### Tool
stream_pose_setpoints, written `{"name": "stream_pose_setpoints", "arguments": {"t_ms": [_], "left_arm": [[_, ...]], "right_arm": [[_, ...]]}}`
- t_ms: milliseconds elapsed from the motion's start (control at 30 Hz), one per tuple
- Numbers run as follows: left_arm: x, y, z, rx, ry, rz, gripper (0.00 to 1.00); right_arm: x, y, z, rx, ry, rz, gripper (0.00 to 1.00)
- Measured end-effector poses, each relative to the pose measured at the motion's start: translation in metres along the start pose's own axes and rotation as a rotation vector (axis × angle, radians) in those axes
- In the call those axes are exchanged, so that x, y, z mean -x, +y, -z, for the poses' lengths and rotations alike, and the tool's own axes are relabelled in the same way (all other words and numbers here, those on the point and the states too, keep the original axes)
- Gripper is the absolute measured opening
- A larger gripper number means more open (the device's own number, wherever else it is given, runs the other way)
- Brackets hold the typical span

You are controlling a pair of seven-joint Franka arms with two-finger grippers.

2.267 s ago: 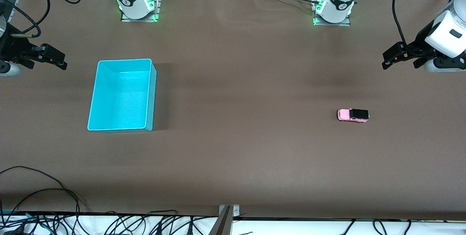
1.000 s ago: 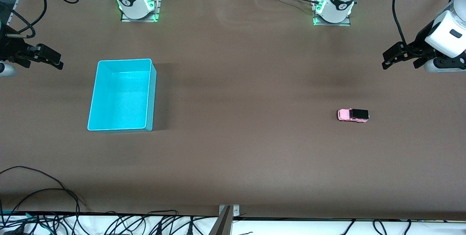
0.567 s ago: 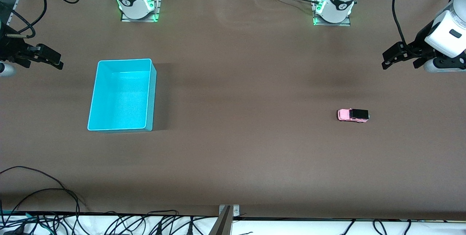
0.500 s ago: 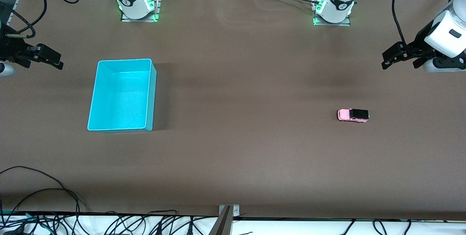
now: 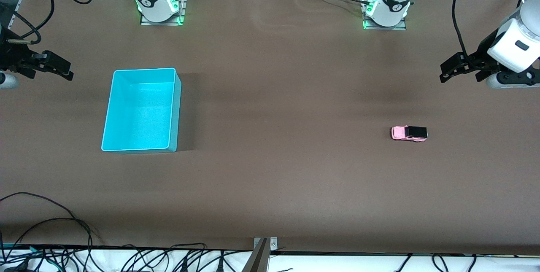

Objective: Wind and store pink jeep toy

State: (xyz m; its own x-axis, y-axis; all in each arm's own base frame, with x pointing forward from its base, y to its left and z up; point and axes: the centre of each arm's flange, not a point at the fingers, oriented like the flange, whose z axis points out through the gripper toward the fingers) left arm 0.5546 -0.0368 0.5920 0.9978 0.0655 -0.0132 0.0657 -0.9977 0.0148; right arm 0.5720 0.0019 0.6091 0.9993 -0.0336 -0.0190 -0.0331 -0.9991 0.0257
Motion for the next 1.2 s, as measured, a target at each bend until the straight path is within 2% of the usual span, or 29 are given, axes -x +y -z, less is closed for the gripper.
{"name": "stream_pose_setpoints", "arguments": {"t_ms": [267, 433, 567, 833, 933, 1200], "left_arm": [[-0.012, 0.000, -0.028, -0.008, -0.051, -0.002, 1.00], [-0.027, 0.006, -0.063, -0.060, -0.099, -0.027, 1.00], [-0.031, 0.027, -0.076, -0.116, -0.110, -0.078, 1.00], [-0.032, 0.042, -0.081, -0.132, -0.118, -0.127, 1.00], [-0.034, 0.039, -0.086, -0.128, -0.133, -0.209, 1.00], [-0.048, 0.014, -0.121, -0.098, -0.216, -0.540, 1.00]], "right_arm": [[0.000, 0.000, 0.000, 0.000, 0.000, 0.000, 1.00], [0.000, 0.000, 0.000, 0.000, -0.001, 0.000, 1.00], [0.000, 0.000, 0.000, 0.000, -0.001, 0.000, 1.00], [0.000, 0.000, 0.000, 0.000, -0.001, 0.000, 1.00], [0.000, 0.000, 0.000, 0.000, -0.001, 0.000, 1.00], [0.000, 0.000, 0.000, 0.000, -0.001, 0.000, 1.00]]}}
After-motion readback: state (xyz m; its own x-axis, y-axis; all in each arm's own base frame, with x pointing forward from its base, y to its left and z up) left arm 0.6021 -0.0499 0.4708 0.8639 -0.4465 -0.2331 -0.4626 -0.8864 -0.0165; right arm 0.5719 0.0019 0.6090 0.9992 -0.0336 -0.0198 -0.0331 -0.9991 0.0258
